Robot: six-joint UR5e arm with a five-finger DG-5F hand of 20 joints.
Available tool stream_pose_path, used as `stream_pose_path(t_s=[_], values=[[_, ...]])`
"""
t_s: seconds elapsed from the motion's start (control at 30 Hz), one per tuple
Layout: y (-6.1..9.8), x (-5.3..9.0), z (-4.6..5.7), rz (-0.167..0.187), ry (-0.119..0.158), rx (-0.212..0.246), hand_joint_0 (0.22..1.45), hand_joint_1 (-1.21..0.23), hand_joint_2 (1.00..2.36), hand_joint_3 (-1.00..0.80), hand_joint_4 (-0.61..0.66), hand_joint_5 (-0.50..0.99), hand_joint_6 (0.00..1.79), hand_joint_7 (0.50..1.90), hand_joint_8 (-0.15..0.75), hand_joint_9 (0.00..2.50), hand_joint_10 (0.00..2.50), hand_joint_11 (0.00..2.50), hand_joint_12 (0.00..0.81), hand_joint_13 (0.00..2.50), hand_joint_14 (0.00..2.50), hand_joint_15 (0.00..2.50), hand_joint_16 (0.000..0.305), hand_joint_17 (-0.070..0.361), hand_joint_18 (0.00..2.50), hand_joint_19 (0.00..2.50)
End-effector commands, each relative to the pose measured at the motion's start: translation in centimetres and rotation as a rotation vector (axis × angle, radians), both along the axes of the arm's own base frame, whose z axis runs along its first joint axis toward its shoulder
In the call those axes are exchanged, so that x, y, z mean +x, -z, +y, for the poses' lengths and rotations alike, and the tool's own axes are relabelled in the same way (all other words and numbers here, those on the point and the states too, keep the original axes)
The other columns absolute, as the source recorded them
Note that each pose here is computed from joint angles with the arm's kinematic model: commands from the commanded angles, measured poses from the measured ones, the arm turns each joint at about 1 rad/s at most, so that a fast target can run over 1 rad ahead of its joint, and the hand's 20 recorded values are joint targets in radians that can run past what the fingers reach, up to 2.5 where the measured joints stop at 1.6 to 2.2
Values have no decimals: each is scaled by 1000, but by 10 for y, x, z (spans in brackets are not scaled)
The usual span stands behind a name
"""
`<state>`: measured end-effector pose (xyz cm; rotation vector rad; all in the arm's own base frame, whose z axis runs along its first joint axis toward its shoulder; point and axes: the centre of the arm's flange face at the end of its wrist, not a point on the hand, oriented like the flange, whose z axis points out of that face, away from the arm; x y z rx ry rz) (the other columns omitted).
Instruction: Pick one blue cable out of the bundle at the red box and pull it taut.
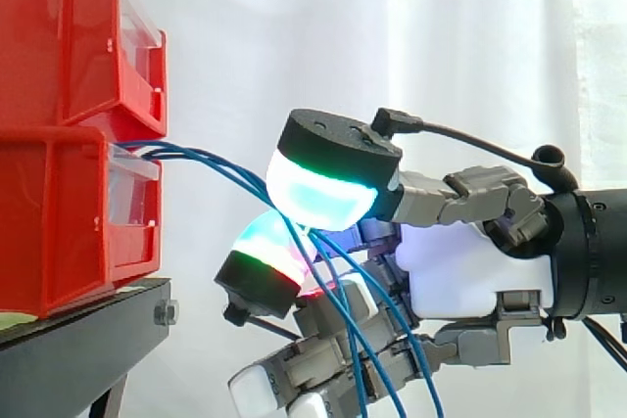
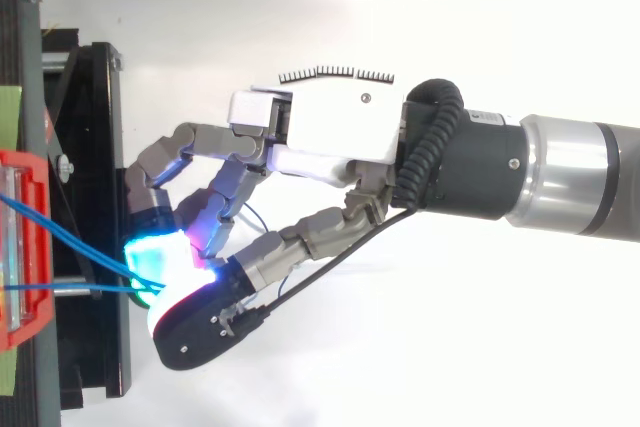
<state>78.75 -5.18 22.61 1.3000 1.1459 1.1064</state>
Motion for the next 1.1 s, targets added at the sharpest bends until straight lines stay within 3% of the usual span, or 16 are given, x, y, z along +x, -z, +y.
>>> stream_pose_path(t_s=[0.0, 0.27, 0.43, 0.57, 0.8, 0.93, 1.07], values=[[0, 0, 0, 0, 0, 0, 844, -951, 1014, -318, 33, -151, 948, 1322, 360, 1165, 13, 1247, 373, 800, 16, 441, 50, 111, 715, 469], [1, 0, 0, 1, -2, 0, 880, -941, 1006, -425, 31, -170, 959, 1202, 339, 1097, 12, 1214, 364, 751, 16, 430, 49, 109, 660, 465], [1, 0, 0, 1, 0, 0, 867, -957, 1001, -486, 68, -191, 959, 1049, 316, 1014, 12, 1183, 363, 713, 15, 410, 49, 110, 657, 396], [1, 0, 0, 1, 0, 0, 839, -988, 1000, -500, 90, -202, 960, 1013, 309, 987, 7, 1164, 362, 708, 15, 398, 49, 110, 675, 355], [1, -1, 0, 3, -2, 0, 680, -948, 1000, -500, 123, -188, 944, 1014, 328, 1042, 11, 1206, 367, 725, 15, 417, 50, 112, 697, 378], [1, -1, 0, 3, -2, 0, 568, -852, 1000, -500, 141, -173, 923, 1004, 349, 1081, 12, 1222, 379, 735, 15, 426, 52, 116, 697, 428], [1, -1, 0, 3, -1, 1, 547, -806, 1000, -500, 147, -160, 901, 1044, 360, 1114, 12, 1217, 383, 747, 17, 429, 53, 119, 704, 442]])
